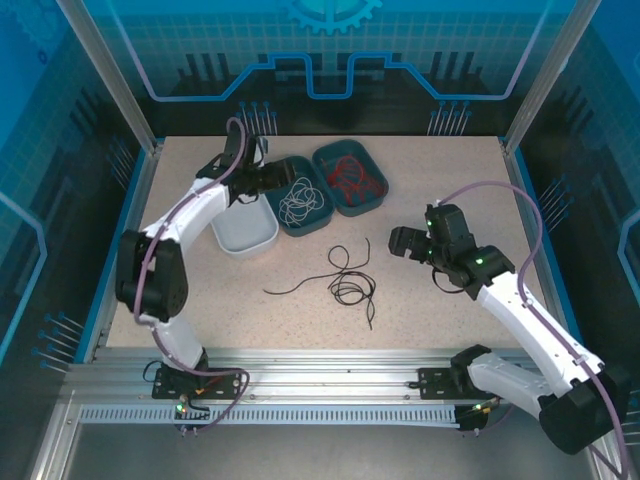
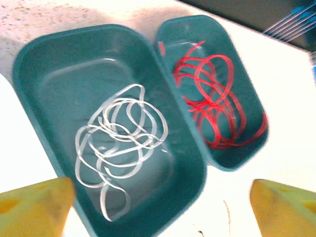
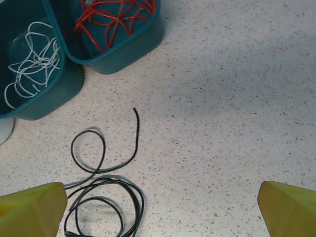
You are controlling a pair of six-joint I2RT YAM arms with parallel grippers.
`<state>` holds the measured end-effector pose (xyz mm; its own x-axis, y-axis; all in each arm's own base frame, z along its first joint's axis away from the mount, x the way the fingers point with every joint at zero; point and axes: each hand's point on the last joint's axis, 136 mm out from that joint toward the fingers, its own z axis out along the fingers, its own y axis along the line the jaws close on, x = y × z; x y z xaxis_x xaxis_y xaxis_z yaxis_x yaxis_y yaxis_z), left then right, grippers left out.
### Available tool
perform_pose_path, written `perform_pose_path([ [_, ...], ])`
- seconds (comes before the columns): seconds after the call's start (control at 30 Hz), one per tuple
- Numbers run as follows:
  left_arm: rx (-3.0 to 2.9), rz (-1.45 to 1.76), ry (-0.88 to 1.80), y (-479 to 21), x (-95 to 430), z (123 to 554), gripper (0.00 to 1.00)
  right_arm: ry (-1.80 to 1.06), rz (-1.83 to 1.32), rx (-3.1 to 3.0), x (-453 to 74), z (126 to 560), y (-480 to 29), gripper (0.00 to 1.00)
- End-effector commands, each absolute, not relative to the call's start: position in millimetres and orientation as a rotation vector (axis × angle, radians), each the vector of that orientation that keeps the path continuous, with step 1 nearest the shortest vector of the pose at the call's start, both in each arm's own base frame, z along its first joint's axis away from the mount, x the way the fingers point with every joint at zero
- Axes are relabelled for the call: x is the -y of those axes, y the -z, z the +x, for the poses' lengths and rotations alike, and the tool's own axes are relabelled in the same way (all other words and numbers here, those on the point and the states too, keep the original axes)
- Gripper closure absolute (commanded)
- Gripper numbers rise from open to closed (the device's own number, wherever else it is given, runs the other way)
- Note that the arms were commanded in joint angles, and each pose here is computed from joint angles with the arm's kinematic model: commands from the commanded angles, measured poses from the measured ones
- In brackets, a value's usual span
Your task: Untangle the cables
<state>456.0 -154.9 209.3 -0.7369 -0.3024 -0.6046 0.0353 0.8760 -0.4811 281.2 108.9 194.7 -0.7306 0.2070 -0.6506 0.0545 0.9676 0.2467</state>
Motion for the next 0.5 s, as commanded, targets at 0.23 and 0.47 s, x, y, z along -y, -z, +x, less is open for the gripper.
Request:
perform_pose_path([
  [0.23,-2.192,-0.134,0.583,-224,169,363,0.01,-0.282,-0.157,-2.594,-186,250,-173,0.05],
  [0.47,-2.051,-0.300,0.587,-219,127,316,0.01,-0.305,-0.338,-2.733,-222,232,-139,0.18],
])
